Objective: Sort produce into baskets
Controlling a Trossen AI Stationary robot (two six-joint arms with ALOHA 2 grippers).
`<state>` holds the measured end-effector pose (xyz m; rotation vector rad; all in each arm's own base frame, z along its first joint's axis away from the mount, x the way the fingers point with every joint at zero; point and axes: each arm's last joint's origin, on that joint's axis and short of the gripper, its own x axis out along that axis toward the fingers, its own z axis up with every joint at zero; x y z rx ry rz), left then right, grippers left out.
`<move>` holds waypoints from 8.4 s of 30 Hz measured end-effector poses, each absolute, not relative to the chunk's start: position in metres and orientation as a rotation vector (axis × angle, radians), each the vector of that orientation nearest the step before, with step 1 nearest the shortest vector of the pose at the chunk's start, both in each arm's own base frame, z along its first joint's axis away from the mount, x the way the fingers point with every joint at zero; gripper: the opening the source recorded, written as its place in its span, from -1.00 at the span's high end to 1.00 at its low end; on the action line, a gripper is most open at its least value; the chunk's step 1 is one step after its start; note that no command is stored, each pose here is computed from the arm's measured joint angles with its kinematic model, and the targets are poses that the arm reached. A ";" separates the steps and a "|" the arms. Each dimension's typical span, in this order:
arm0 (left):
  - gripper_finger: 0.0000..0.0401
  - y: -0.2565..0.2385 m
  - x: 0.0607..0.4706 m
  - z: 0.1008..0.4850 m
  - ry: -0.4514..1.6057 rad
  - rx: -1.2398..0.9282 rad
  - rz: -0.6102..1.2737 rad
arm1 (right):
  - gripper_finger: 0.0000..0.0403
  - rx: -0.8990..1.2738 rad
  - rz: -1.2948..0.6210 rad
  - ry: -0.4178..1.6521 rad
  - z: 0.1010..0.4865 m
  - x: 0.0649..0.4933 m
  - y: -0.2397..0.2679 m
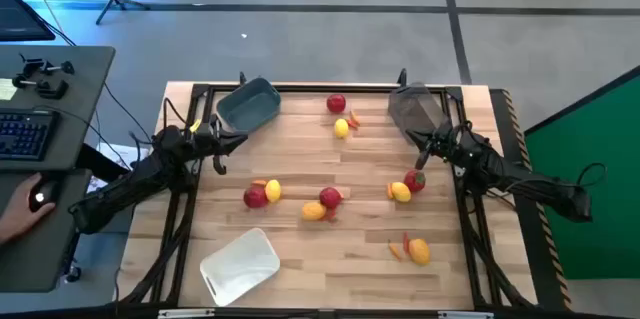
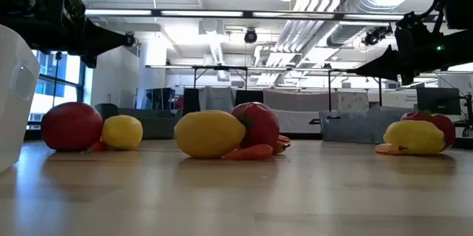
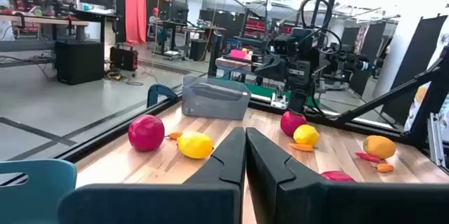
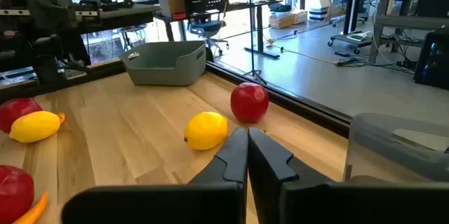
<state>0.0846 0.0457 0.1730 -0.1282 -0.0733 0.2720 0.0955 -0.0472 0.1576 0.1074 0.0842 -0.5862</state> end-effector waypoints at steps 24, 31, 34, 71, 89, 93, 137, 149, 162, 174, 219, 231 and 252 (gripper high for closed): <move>1.00 0.046 0.085 0.173 -0.073 -0.128 0.272 | 1.00 0.107 -0.586 0.084 0.158 0.096 -0.047; 1.00 0.046 0.085 0.173 -0.073 -0.128 0.272 | 1.00 0.107 -0.586 0.084 0.158 0.096 -0.047; 1.00 0.046 0.085 0.173 -0.073 -0.128 0.272 | 1.00 0.107 -0.586 0.083 0.158 0.096 -0.047; 1.00 0.051 0.088 0.167 0.001 -0.156 0.308 | 1.00 0.107 -0.586 0.084 0.158 0.096 -0.047; 1.00 0.053 0.087 0.179 -0.137 -0.179 0.356 | 1.00 0.107 -0.586 0.084 0.158 0.096 -0.047; 1.00 0.052 0.085 0.189 -0.254 -0.217 0.353 | 1.00 0.107 -0.587 0.084 0.158 0.096 -0.047; 1.00 0.057 0.082 0.193 -0.341 -0.241 0.550 | 1.00 0.107 -0.586 0.084 0.158 0.096 -0.047; 1.00 0.053 0.074 0.235 -0.517 -0.211 0.545 | 1.00 0.107 -0.586 0.083 0.158 0.096 -0.047; 1.00 0.066 0.104 0.287 -0.159 -0.185 0.399 | 1.00 0.107 -0.586 0.084 0.158 0.096 -0.047; 1.00 0.085 0.149 0.275 0.086 -0.477 0.120 | 1.00 0.107 -0.586 0.084 0.158 0.096 -0.047; -0.16 -0.013 0.211 0.281 1.349 -0.352 0.010 | 1.00 0.107 -0.586 0.084 0.158 0.096 -0.047; -0.52 -0.029 0.239 0.245 1.492 -0.289 0.092 | 1.00 0.107 -0.586 0.084 0.158 0.096 -0.047; -0.40 -0.036 0.213 0.292 1.361 -0.499 0.076 | 1.00 0.107 -0.586 0.084 0.158 0.096 -0.047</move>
